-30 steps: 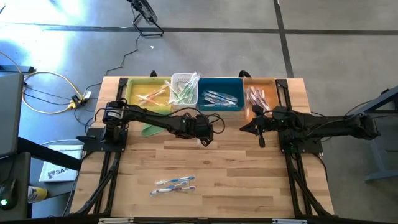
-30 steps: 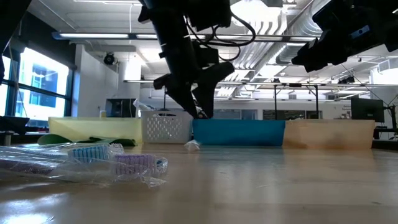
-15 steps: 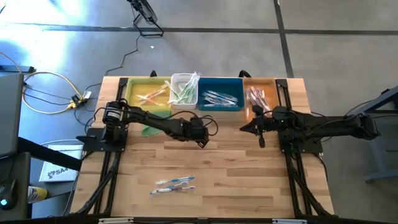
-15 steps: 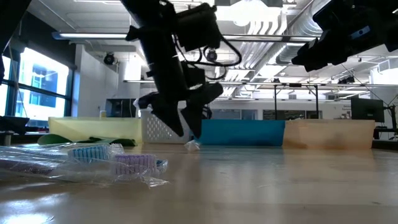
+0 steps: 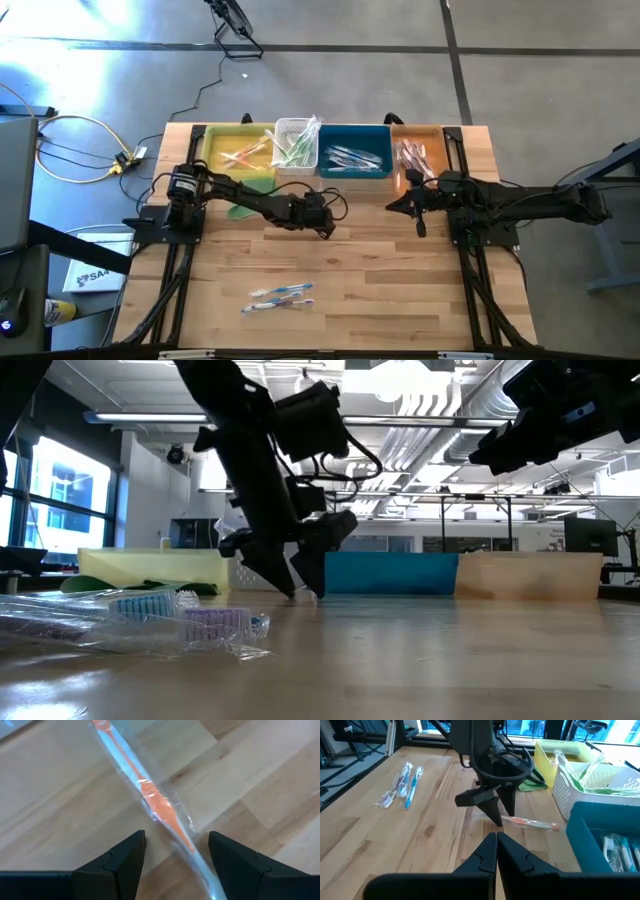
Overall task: Pick & Place Toothbrushes
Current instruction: Put the orange toothbrush into the yellow bin, then put the blue toothbrush into the blue bin
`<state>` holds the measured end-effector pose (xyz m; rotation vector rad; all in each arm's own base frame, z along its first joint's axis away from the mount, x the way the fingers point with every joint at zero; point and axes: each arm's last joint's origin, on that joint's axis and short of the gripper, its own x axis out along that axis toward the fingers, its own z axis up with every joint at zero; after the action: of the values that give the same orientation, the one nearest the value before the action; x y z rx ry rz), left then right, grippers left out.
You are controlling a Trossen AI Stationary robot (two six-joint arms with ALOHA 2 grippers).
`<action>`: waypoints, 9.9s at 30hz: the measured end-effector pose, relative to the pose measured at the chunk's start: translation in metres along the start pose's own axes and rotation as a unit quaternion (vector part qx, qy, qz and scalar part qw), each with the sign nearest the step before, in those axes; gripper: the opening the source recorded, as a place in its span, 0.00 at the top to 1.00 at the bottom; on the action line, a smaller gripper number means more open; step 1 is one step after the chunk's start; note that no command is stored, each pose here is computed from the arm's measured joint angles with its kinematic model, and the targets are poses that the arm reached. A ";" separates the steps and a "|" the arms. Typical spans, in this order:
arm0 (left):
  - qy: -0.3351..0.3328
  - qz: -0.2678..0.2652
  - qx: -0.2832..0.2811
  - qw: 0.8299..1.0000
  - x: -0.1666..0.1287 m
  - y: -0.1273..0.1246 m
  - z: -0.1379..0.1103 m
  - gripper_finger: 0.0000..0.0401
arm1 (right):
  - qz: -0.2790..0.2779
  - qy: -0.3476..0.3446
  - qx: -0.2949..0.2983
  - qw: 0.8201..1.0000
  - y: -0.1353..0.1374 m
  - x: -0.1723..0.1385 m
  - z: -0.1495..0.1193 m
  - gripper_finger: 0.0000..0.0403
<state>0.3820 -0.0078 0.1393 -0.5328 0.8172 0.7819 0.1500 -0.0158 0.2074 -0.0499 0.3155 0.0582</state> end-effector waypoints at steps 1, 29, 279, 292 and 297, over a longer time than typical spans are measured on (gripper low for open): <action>0.001 0.001 0.002 1.000 0.000 0.000 -0.001 0.46 | 0.000 0.000 0.000 1.000 0.000 0.000 0.000 0.99; 0.005 -0.027 0.047 0.999 0.015 -0.019 0.005 0.82 | 0.000 0.002 0.000 1.000 0.000 0.000 0.000 0.99; -0.204 -0.210 0.467 0.834 -0.241 0.020 -0.032 0.80 | -0.107 -0.079 0.118 0.984 -0.004 -0.001 0.015 0.99; -0.107 -0.202 0.481 0.846 -0.232 0.004 -0.036 0.87 | -0.123 -0.077 0.060 0.988 -0.006 -0.001 0.015 0.99; -0.108 -0.204 0.478 0.848 -0.234 0.005 -0.036 0.90 | -0.123 -0.083 0.059 0.987 -0.006 -0.001 0.016 0.99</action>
<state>0.2596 -0.1231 0.3055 0.2825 0.7406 -0.0220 0.1542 -0.0208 0.2236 0.0343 0.1435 -0.2011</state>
